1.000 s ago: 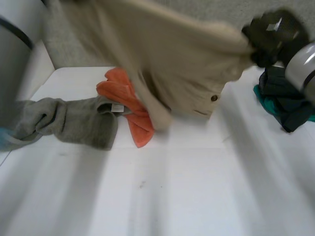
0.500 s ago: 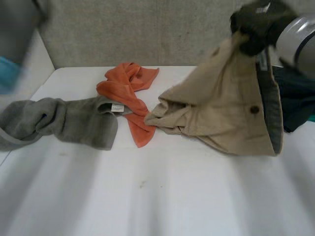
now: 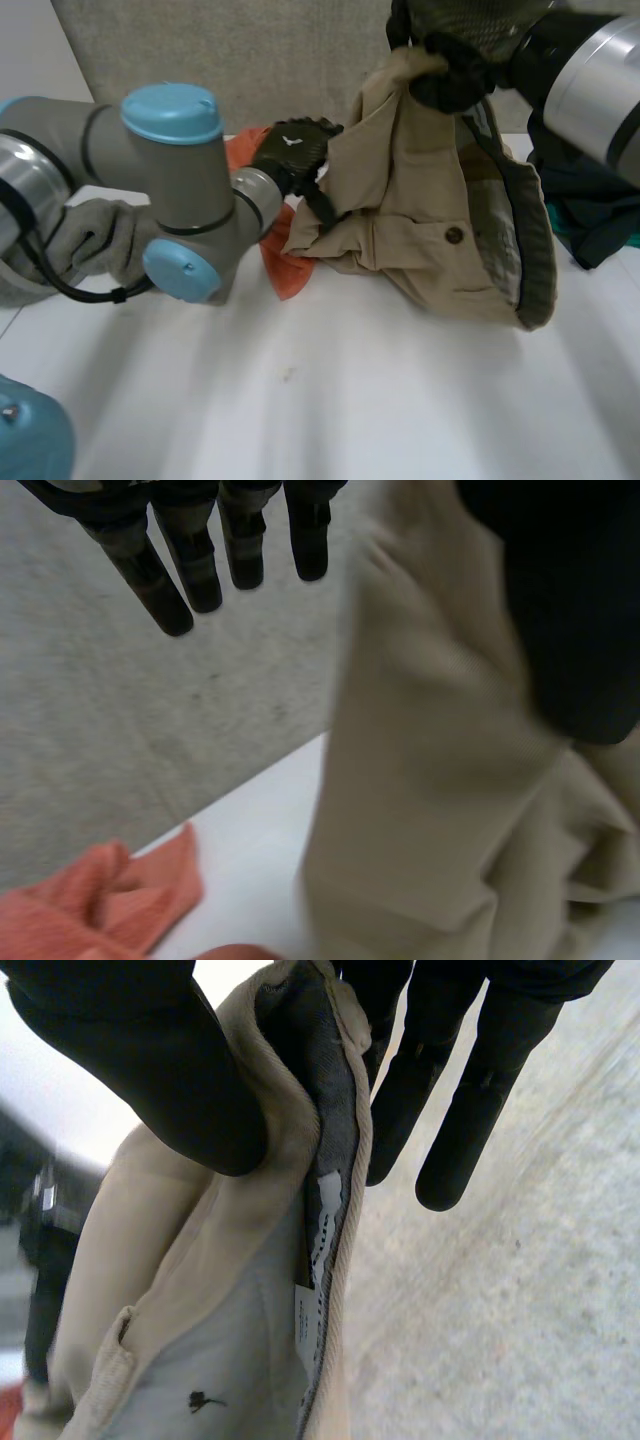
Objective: Fold the laundry.
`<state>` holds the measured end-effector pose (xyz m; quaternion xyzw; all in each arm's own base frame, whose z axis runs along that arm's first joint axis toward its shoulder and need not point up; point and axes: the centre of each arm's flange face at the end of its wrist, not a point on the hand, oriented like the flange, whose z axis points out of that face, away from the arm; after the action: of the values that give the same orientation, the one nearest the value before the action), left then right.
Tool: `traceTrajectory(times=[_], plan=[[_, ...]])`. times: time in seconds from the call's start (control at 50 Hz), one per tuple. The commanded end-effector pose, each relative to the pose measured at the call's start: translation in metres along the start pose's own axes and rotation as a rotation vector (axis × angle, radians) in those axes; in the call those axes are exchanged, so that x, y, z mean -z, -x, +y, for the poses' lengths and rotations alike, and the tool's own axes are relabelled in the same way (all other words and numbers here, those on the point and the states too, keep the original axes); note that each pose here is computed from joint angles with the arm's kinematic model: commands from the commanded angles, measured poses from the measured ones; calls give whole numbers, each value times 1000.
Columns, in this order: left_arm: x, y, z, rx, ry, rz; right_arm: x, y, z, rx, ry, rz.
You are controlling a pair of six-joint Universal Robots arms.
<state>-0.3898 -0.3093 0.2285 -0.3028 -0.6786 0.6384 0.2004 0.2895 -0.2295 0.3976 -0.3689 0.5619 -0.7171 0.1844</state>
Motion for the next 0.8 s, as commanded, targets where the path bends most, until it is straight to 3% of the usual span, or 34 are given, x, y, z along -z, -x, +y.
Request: traceTrajectory(times=[0.02, 0.08, 0.12, 0.2, 0.24, 0.34, 0.42, 0.62, 0.74, 0.8], plan=[[2, -21, 3, -5, 29, 43, 8, -8, -18, -54, -60, 28], [9, -13, -13, -2, 17, -14, 5, -22, -10, -50, -40, 70], [23, 9, -40, 4, -10, -138, 0, -37, 4, -54, -3, 112], [64, 33, -99, 9, -110, -266, -8, -53, 28, -44, 70, 158], [84, 35, -123, 3, -161, -263, -8, -57, 35, -40, 108, 172], [147, 15, -175, -32, -266, -117, -3, -57, 43, -13, 180, 184], [176, 9, -193, -41, -301, -58, 1, -55, 42, -17, 198, 185], [197, 14, -207, -41, -299, -102, 25, -52, 7, -40, 145, 219], [193, 26, -211, -56, -318, -136, 29, -57, 0, -28, 137, 264], [166, 36, -194, -78, -258, -143, 19, -60, 13, -39, 168, 262]])
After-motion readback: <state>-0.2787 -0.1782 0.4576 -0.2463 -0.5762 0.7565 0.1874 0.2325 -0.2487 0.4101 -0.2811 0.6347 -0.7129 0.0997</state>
